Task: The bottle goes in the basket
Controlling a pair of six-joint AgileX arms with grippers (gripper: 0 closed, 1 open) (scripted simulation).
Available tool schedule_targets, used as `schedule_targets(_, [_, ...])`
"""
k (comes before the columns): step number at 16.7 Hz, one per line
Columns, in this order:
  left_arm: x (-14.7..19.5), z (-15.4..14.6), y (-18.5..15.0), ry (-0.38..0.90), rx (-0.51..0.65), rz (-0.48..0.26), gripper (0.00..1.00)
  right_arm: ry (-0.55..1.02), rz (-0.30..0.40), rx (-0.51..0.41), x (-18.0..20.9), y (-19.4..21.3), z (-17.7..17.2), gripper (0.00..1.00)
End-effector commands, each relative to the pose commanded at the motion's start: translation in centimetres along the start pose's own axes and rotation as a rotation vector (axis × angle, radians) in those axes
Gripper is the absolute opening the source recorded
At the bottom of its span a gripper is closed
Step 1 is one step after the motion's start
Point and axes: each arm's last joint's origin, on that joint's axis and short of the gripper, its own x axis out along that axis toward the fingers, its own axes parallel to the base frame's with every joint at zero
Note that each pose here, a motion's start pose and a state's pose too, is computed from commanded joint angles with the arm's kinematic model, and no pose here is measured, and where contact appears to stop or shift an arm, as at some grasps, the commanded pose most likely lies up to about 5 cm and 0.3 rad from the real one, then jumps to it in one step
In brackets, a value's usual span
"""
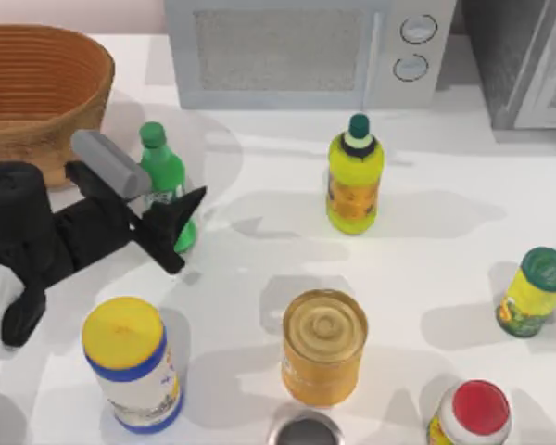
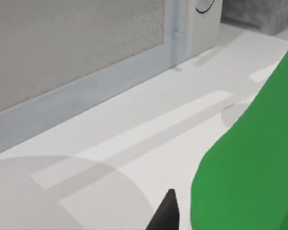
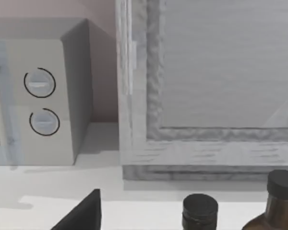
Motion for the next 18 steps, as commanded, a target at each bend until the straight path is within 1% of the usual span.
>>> schedule_targets(3, [1.2, 3.6, 0.1, -0.041, 0.034, -0.003, 0.0, 0.0, 0.0, 0.0, 0.0, 0.0, 0.0, 1.0])
schedule_targets(5, [1.5, 6.8, 0.8, -0.069, 0.051, 0.036, 0.0, 0.0, 0.0, 0.0, 0.0, 0.0, 0.0, 1.0])
schedule_targets(6, [1.5, 8.6, 1.3, -0.08, 0.054, 0.07, 0.0, 0.0, 0.0, 0.0, 0.0, 0.0, 0.0, 1.0])
schedule_targets(9, [0.1, 13.8, 3.5, -0.092, 0.043, 0.214, 0.0, 0.0, 0.0, 0.0, 0.0, 0.0, 0.0, 1.0])
schedule_targets(12, [-2.6, 18.0, 5.9, -0.069, -0.006, 0.399, 0.0, 0.0, 0.0, 0.0, 0.0, 0.0, 0.0, 1.0])
schedule_targets(14, [-4.8, 20.0, 7.4, -0.041, -0.052, 0.528, 0.0, 0.0, 0.0, 0.0, 0.0, 0.0, 0.0, 1.0])
schedule_targets(16, [-7.0, 21.3, 8.6, -0.013, -0.099, 0.646, 0.0, 0.0, 0.0, 0.0, 0.0, 0.0, 0.0, 1.0])
schedule_targets(18, [-8.8, 22.1, 9.4, 0.007, -0.138, 0.739, 0.0, 0.0, 0.0, 0.0, 0.0, 0.0, 0.0, 1.0])
